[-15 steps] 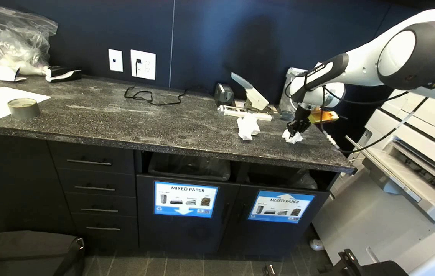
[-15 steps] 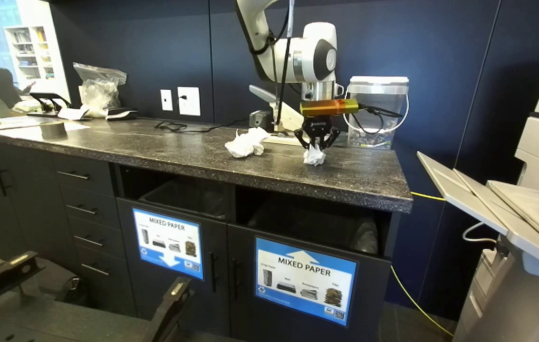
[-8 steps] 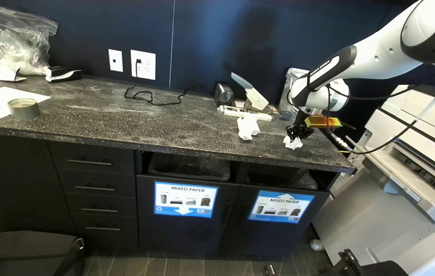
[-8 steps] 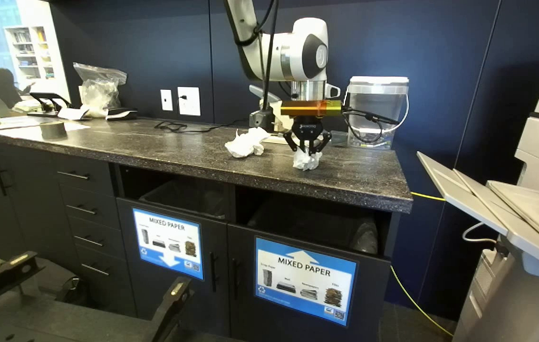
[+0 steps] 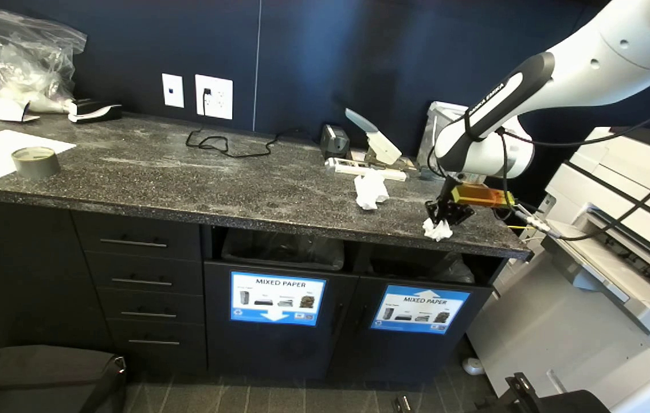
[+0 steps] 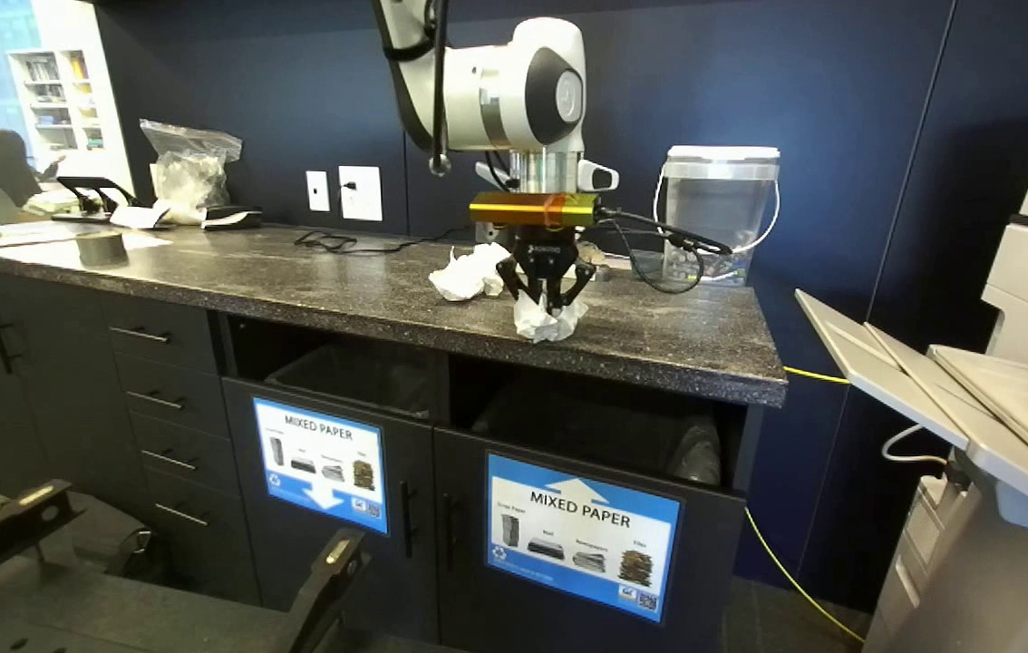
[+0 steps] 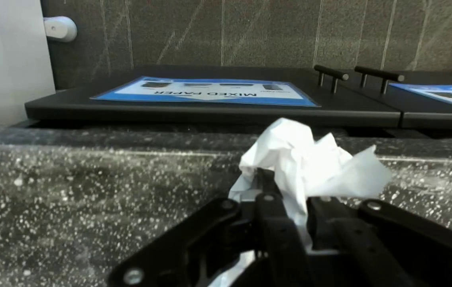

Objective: Pick up the papers from the counter and put them in the bin

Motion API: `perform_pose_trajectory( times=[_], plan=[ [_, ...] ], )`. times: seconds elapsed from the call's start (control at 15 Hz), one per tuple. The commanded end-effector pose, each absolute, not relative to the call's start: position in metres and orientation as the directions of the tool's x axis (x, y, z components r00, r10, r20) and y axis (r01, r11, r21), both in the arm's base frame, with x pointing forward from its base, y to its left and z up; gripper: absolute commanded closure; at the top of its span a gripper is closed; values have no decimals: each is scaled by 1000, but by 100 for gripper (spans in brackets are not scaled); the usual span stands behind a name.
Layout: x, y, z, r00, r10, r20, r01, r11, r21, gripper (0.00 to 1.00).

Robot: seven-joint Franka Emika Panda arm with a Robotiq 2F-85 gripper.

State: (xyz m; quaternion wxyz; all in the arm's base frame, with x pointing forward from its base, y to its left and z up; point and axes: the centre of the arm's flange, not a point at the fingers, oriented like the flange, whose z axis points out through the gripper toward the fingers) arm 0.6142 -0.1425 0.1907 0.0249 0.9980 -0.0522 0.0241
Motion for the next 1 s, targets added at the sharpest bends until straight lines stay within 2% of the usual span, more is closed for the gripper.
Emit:
perform_pose_trajectory(
  times=[0.0, 0.33, 0.93],
  plan=[
    [544, -116, 174, 982, -171, 75, -174, -984, 29, 87],
    [501, -98, 150, 973, -214, 85, -215, -977, 5, 87],
    [487, -70, 90, 890, -292, 349, -291, -955, -57, 88]
  ],
)
